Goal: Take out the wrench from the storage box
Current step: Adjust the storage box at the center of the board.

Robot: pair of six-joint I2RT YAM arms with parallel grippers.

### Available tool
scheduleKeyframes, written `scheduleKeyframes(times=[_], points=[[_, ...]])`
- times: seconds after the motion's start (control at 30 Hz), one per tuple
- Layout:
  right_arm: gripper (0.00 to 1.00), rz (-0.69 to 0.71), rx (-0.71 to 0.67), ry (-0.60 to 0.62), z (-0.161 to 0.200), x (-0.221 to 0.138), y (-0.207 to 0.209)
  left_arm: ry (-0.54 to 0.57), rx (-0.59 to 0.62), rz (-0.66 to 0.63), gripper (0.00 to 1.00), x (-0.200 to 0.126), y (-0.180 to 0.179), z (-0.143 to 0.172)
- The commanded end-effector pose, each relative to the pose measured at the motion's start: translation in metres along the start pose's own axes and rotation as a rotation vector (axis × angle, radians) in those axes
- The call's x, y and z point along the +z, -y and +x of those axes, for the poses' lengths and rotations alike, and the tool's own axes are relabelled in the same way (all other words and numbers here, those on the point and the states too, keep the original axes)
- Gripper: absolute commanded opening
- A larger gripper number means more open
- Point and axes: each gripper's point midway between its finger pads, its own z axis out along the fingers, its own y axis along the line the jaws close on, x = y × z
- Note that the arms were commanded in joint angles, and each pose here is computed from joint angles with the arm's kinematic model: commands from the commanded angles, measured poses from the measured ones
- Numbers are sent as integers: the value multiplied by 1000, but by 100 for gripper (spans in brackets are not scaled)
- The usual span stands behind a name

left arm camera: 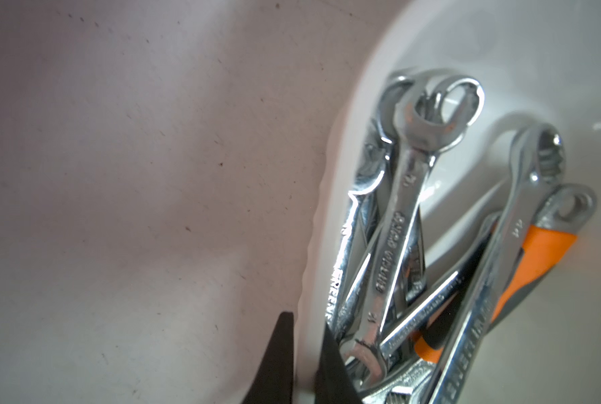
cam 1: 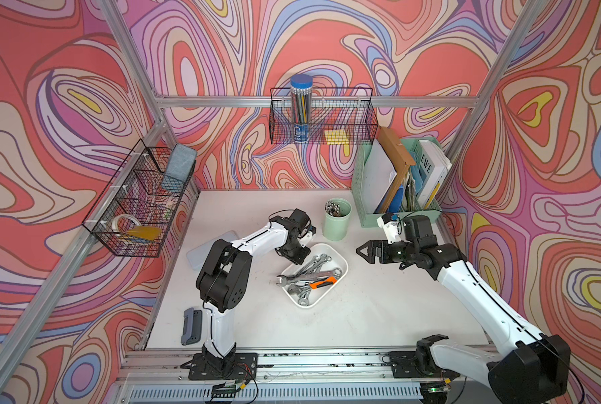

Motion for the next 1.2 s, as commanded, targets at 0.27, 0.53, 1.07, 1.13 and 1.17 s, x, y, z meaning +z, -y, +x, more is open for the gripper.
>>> scheduleKeyframes(times=[0.27, 0.53, 1.07, 1.13, 1.17], points=[[98, 10, 22, 0, 1, 5, -2, 80, -503, 35, 0, -10, 9, 21], [98, 22, 89, -1, 2, 14, -7, 189, -728, 16, 0, -7, 34, 30], [98, 238, 231, -100, 15, 49, -43, 232, -626, -43, 24, -23, 32, 11], [96, 230, 253, -112, 18, 57, -55, 250, -588, -45, 29, -34, 29, 7], [95, 234, 260, -115, 18, 60, -60, 259, -560, -42, 32, -40, 28, 4]])
